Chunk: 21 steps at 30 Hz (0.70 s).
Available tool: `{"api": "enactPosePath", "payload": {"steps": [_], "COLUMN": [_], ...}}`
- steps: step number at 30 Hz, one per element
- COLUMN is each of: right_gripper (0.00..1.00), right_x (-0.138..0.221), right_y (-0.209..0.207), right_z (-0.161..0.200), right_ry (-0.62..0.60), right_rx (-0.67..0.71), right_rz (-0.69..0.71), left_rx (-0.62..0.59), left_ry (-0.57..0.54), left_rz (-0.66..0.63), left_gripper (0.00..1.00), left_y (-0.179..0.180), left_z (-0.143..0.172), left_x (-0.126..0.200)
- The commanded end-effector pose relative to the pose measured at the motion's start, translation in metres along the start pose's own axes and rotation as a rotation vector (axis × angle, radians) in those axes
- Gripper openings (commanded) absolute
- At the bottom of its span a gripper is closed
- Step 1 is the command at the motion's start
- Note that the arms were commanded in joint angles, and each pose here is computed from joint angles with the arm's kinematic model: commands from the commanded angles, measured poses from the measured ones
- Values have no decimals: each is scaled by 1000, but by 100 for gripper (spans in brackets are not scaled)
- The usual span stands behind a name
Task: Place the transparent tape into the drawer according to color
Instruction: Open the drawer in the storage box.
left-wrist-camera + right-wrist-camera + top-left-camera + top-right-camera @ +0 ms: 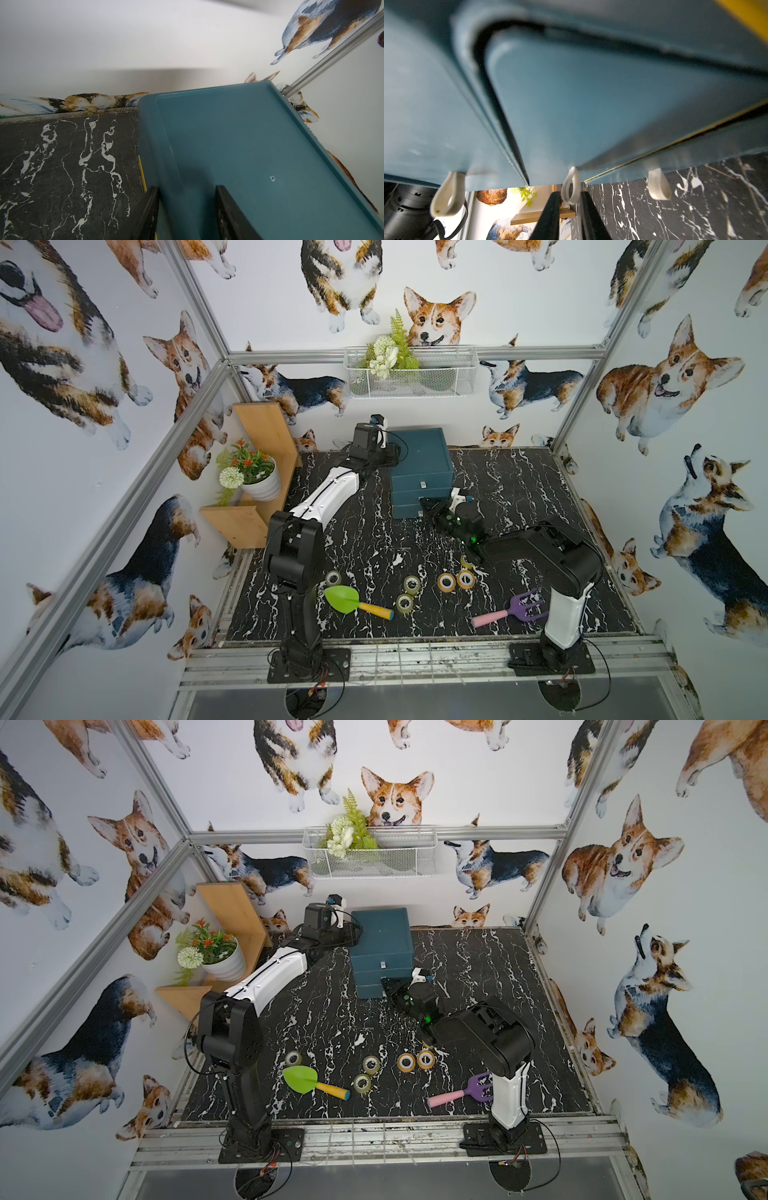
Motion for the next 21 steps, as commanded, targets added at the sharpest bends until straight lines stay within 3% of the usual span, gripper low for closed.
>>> {"api": "enactPosePath", "payload": {"steps": [1, 4, 21], "right_gripper": [14, 0, 0], "right_x": [-2, 0, 38], "right_y": [6, 4, 9], "right_z": [-4, -4, 43], "right_ry": [-33, -37, 63], "right_rx": [10, 11, 17], "right_rz": [-31, -24, -3], "left_rx": [-2, -2, 2], "left_ry": [215, 213, 216], "left_rz": [-133, -133, -132], "left_gripper": [48, 48, 48], "left_y": [25, 25, 24], "left_z": [42, 42, 43], "left_x": [-4, -3, -2]}}
Point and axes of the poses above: each gripper's point midway between its finger pads, its own x axis back along the fingers, its own y axis along the line the jaws close on, z = x × y, the point moved 8 cm from there along x, back along the fingers, and after that the axes turned 11 degrees about x, right-handed, at the moved point
